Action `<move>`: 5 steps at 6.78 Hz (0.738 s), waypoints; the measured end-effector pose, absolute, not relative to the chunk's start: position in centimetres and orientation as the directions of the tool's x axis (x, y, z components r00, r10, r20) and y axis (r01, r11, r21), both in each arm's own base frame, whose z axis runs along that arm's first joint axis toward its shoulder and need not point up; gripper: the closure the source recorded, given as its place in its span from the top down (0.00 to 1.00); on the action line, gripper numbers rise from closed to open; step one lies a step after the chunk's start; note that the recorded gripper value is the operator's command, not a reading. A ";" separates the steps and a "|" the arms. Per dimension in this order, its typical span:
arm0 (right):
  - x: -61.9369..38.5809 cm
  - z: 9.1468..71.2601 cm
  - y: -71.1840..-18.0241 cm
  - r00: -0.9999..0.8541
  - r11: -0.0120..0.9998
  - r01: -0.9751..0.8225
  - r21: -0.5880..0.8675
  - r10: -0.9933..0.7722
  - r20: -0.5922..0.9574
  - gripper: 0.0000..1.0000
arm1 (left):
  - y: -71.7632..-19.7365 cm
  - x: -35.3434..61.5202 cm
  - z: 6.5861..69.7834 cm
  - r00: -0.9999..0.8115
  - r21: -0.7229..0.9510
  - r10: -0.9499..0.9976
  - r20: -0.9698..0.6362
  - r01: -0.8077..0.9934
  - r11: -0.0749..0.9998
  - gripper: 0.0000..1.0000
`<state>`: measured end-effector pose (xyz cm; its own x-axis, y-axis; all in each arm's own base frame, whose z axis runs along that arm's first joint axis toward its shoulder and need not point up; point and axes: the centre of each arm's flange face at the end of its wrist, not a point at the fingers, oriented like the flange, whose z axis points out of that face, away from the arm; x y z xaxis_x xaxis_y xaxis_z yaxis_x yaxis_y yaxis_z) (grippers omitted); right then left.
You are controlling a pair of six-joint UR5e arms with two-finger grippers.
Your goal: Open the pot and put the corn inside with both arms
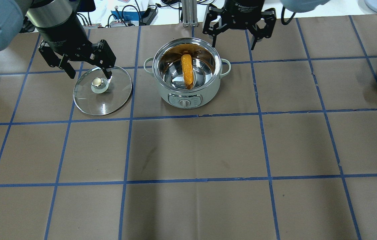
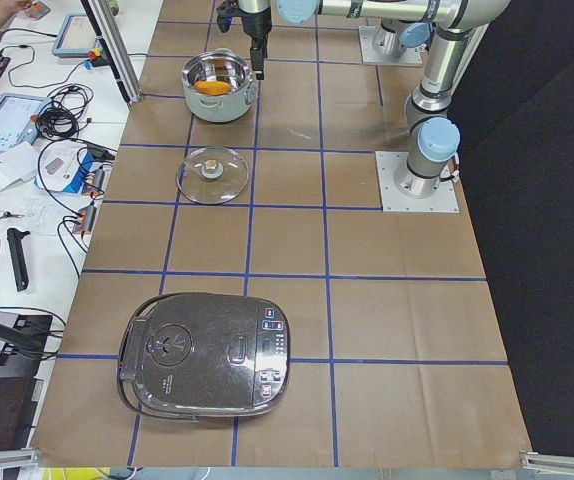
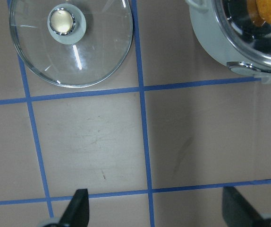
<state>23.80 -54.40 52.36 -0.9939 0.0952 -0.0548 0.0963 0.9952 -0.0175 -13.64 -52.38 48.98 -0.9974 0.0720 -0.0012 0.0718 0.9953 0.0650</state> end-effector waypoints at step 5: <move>19.1 52.6 -52.7 -0.993 0.994 0.113 -0.001 0.113 -0.024 1.00 | -51.8 -13.2 49.0 -0.997 0.059 0.074 -0.005 0.074 0.995 1.00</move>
<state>19.14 -52.65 52.65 -0.9933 0.1132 -0.0239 0.1132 0.9936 -0.0014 -13.23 -51.76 49.02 -0.9972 0.0744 -0.0052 0.0740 0.9955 0.0593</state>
